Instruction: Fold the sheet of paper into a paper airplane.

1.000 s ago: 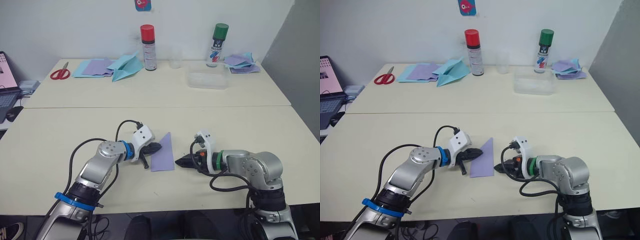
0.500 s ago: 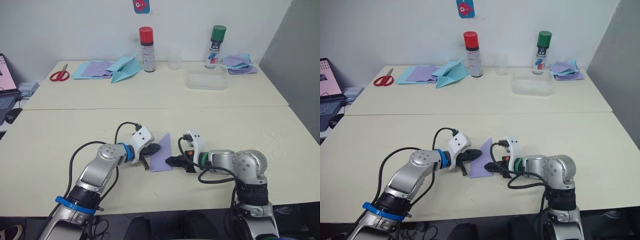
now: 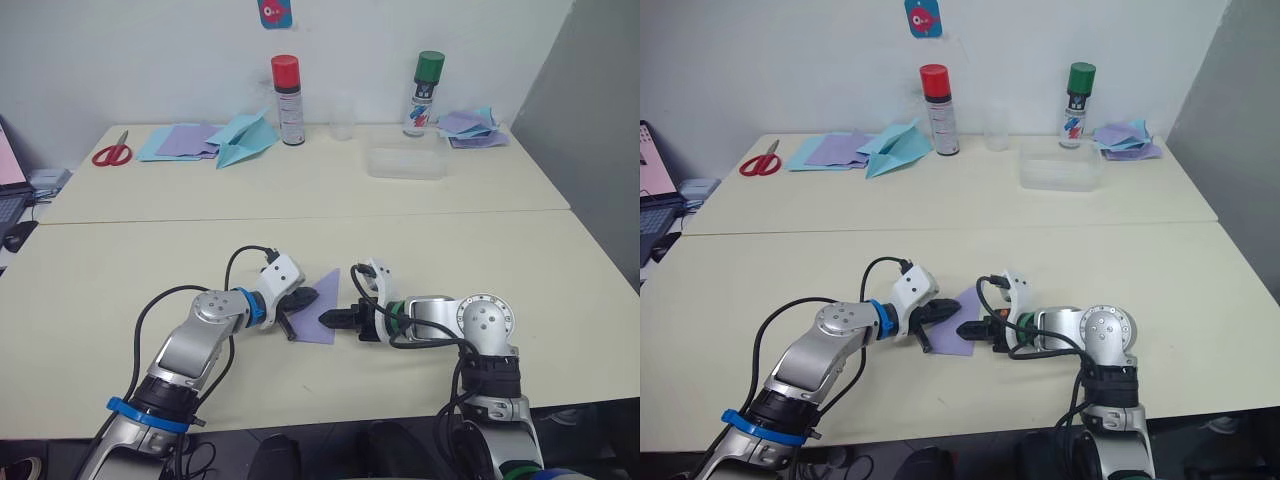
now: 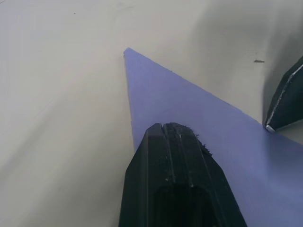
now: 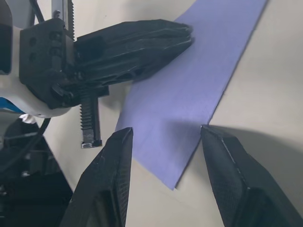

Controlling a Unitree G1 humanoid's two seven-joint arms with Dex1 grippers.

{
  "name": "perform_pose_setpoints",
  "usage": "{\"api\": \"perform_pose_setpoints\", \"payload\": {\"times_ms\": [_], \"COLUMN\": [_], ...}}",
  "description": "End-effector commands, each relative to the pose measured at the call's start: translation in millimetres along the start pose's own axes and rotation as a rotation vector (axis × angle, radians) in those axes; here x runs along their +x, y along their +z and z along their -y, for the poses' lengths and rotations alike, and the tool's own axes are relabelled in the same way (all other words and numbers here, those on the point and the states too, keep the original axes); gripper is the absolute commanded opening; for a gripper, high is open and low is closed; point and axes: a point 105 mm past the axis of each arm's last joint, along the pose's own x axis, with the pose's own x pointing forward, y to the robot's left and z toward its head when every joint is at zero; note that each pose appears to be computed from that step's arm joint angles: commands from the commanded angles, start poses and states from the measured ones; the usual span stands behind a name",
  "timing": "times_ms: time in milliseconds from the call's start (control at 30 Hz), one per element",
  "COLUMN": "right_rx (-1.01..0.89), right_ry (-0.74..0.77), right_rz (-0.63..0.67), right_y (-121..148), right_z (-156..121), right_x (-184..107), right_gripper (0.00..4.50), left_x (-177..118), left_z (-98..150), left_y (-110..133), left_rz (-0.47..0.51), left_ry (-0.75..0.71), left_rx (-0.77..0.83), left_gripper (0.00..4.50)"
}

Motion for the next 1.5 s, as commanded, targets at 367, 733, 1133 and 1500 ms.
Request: {"api": "perform_pose_setpoints", "payload": {"times_ms": [367,733,1133,1500], "right_rx": [-0.950,-1.140,-1.415,-1.539], "right_ry": [0.107,0.099,0.222,0.058], "right_rz": [-0.055,0.043,-0.008,-0.168], "right_y": [-8.9,5.0,-5.8,-6.8], "right_z": [-5.4,-1.4,-15.3,28.2], "right_x": [-22.8,-17.3,-2.6,-15.6], "right_gripper": [2.31,2.31,2.31,2.31], "left_x": [3.2,1.9,-0.1,-4.9], "left_z": [7.7,2.1,-3.1,-7.1], "left_y": [-27.1,-26.2,-26.6,-29.9], "left_rz": [-0.095,-0.097,-0.102,-0.119], "left_ry": [-0.024,-0.023,-0.018,-0.011], "left_rx": [-0.051,-0.047,-0.044,-0.055], "left_gripper": [0.00,0.00,0.00,0.00]}}
